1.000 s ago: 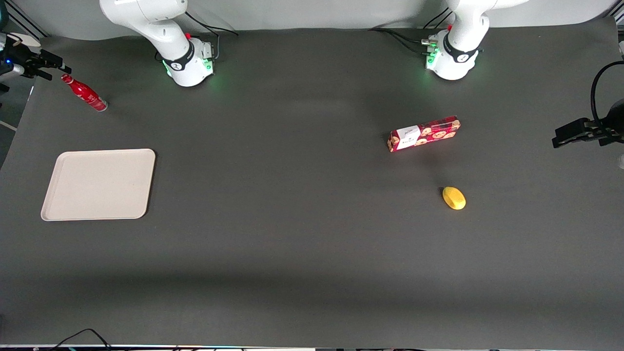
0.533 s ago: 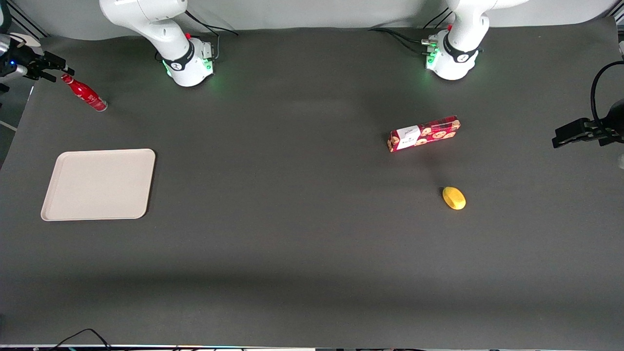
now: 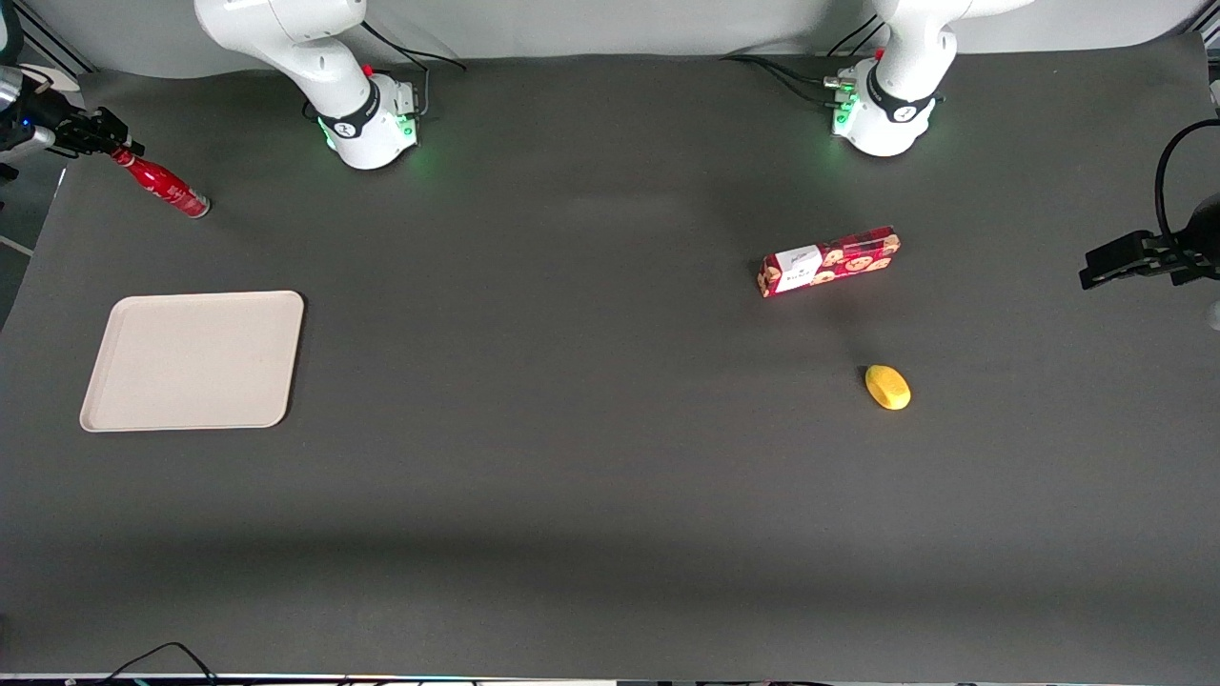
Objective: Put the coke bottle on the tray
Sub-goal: 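Close the right gripper on the bottle and lift it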
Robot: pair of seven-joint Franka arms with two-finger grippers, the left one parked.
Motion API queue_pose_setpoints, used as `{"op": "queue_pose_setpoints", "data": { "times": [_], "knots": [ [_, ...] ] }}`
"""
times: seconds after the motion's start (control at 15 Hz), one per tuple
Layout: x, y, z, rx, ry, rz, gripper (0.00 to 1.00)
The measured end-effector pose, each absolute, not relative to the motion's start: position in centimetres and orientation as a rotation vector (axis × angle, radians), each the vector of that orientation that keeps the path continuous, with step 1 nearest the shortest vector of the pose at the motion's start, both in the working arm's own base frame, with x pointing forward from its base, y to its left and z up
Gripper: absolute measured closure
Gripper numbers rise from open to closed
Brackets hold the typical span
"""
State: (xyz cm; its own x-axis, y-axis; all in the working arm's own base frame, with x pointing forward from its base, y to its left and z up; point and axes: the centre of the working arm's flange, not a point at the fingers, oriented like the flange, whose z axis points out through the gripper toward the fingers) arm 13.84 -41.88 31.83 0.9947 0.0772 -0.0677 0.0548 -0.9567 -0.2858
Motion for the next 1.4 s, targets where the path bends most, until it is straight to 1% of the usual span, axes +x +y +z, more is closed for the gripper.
{"op": "queue_pose_setpoints", "data": {
  "times": [0.13, 0.27, 0.4, 0.67, 0.73, 0.8, 0.87, 0.93, 1.0, 1.07, 1.27, 1.33, 1.4],
  "knots": [
    [13.9, -41.9, 31.8, -2.850, -0.097, 0.112, 0.60],
    [13.9, -41.9, 31.8, -2.850, -0.097, 0.112, 0.56],
    [13.9, -41.9, 31.8, -2.850, -0.098, 0.112, 0.41],
    [14.0, -41.8, 31.8, -2.850, -0.103, 0.111, 0.06],
    [14.1, -41.8, 31.8, -2.849, -0.109, 0.111, 0.05],
    [14.3, -41.7, 31.8, -2.849, -0.114, 0.110, 0.09],
    [14.5, -41.7, 31.8, -2.849, -0.121, 0.110, 0.09],
    [14.7, -41.6, 31.8, -2.849, -0.129, 0.109, 0.12],
    [14.9, -41.5, 31.8, -2.848, -0.136, 0.109, 0.22],
    [15.1, -41.4, 31.8, -2.848, -0.143, 0.109, 0.24],
    [15.8, -41.1, 31.8, -2.846, -0.168, 0.109, 0.24],
    [15.9, -41.1, 31.8, -2.846, -0.171, 0.109, 0.28],
    [15.9, -41.1, 31.8, -2.846, -0.171, 0.109, 0.29]
  ]
}}
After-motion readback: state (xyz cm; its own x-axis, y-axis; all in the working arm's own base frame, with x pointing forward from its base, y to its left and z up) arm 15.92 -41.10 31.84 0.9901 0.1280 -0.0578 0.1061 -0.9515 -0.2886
